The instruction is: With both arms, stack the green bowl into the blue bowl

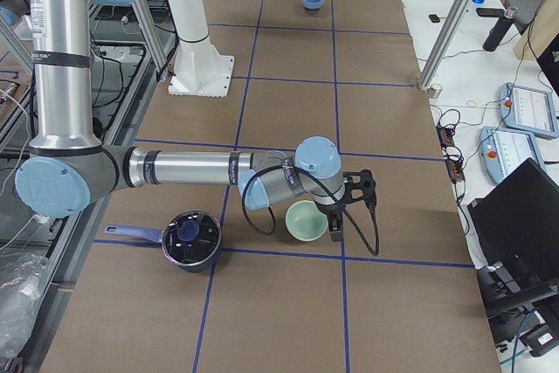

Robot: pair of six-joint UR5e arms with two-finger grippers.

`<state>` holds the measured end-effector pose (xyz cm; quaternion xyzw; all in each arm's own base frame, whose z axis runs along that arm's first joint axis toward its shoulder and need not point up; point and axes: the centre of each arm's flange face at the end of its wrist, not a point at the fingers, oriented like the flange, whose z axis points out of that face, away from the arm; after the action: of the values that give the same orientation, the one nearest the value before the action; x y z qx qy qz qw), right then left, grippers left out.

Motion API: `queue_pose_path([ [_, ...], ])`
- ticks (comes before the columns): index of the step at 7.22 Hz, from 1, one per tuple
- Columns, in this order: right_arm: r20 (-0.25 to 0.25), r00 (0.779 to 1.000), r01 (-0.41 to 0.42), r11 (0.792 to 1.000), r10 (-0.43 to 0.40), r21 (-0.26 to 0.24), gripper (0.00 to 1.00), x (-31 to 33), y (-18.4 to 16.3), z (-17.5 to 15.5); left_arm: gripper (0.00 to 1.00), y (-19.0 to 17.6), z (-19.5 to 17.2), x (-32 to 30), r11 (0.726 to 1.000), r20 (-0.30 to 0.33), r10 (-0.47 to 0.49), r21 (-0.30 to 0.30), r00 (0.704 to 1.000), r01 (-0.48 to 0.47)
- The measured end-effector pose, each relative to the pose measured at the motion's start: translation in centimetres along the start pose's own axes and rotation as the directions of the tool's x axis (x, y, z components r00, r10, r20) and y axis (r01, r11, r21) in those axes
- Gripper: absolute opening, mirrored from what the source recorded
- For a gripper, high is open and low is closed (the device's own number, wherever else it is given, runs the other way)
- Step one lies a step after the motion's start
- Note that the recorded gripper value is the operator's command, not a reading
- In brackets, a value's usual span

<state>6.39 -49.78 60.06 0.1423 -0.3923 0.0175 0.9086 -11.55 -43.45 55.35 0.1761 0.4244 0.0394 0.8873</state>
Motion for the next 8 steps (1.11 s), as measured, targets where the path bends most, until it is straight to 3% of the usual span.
queue_pose_path([
  [5,-0.018,0.999,0.039,0.999,-0.038,0.003,0.99,-2.2,-1.5,0.6,0.98,-0.2,0.0,0.4,1.0,-0.002,-0.025,0.006,1.0,0.025],
  [8,0.011,1.0,0.018,0.998,-0.018,-0.065,1.0,-4.7,0.2,4.2,0.98,-1.6,4.9,4.0,0.998,-0.016,-0.062,-0.007,0.998,0.062],
])
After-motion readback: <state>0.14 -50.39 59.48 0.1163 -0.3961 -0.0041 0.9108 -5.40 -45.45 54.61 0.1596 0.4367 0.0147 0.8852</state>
